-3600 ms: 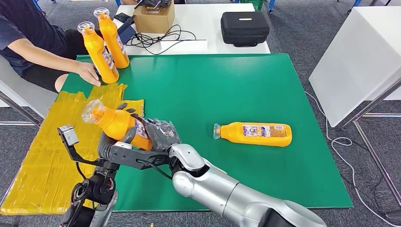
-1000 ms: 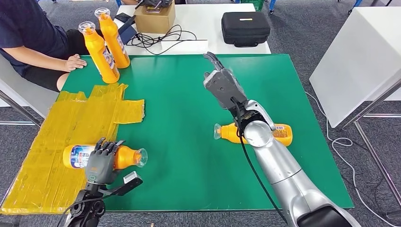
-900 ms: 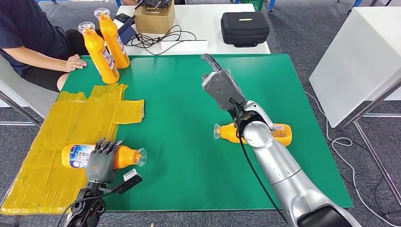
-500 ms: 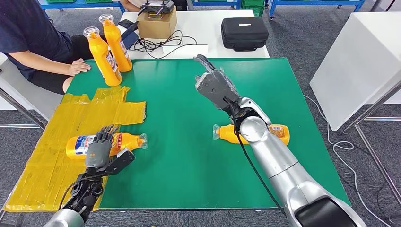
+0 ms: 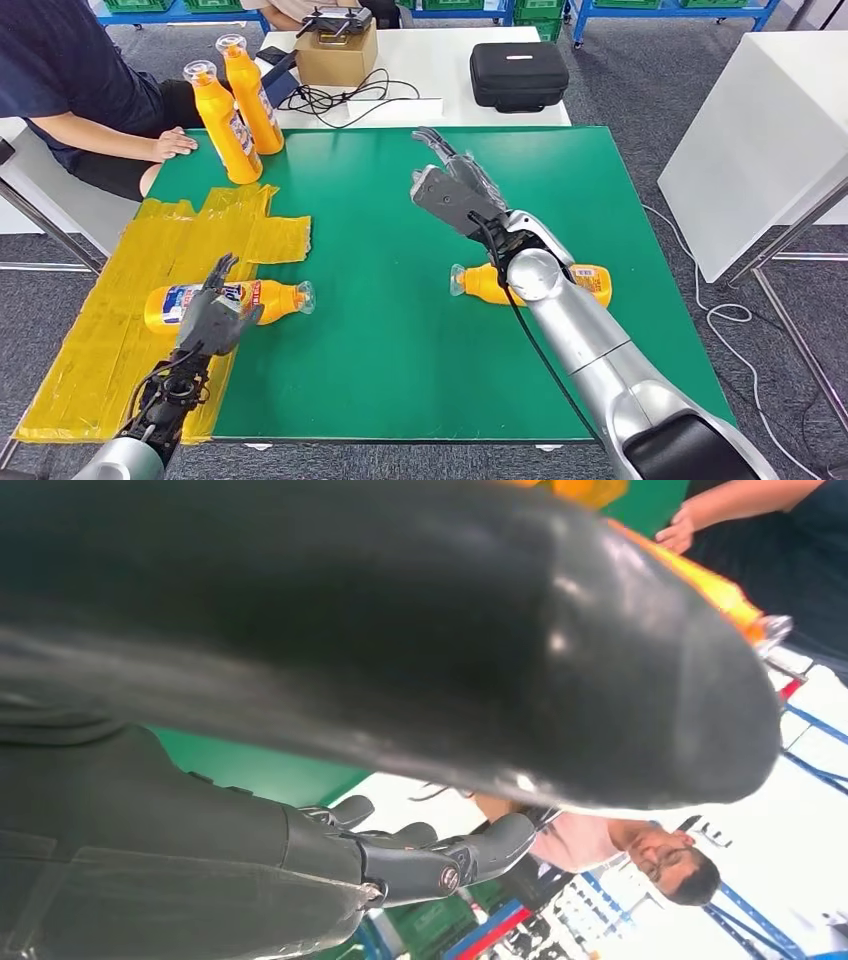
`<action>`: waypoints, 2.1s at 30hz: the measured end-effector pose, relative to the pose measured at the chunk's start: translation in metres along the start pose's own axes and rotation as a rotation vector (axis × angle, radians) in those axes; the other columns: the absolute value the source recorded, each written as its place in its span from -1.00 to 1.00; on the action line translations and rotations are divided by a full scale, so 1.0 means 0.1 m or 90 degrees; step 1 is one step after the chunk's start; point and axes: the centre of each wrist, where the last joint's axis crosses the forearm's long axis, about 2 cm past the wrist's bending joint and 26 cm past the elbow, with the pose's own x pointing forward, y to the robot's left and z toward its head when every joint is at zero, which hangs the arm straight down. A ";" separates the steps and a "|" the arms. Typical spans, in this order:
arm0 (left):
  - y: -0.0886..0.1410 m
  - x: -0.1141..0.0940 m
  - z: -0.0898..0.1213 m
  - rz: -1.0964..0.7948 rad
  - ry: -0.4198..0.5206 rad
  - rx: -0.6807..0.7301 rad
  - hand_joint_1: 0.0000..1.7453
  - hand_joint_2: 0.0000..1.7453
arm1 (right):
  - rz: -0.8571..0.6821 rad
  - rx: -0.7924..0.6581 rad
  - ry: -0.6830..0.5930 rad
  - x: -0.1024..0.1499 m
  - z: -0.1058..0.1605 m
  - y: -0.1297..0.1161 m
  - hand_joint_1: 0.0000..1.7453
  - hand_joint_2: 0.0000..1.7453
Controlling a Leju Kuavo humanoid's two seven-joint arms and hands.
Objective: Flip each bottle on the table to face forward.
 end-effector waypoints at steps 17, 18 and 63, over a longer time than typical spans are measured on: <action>0.75 1.10 0.22 0.279 -0.382 0.127 -1.00 -1.00 | 0.146 0.070 0.119 -0.75 0.63 -0.28 -1.00 1.00; 0.76 1.13 0.23 0.278 -0.390 0.127 -1.00 -1.00 | 0.152 0.073 0.122 -0.77 0.66 -0.29 -1.00 1.00; 0.62 1.18 0.43 0.321 -0.420 0.115 -1.00 -1.00 | 0.405 0.186 0.371 -1.58 2.01 -0.83 -1.00 1.00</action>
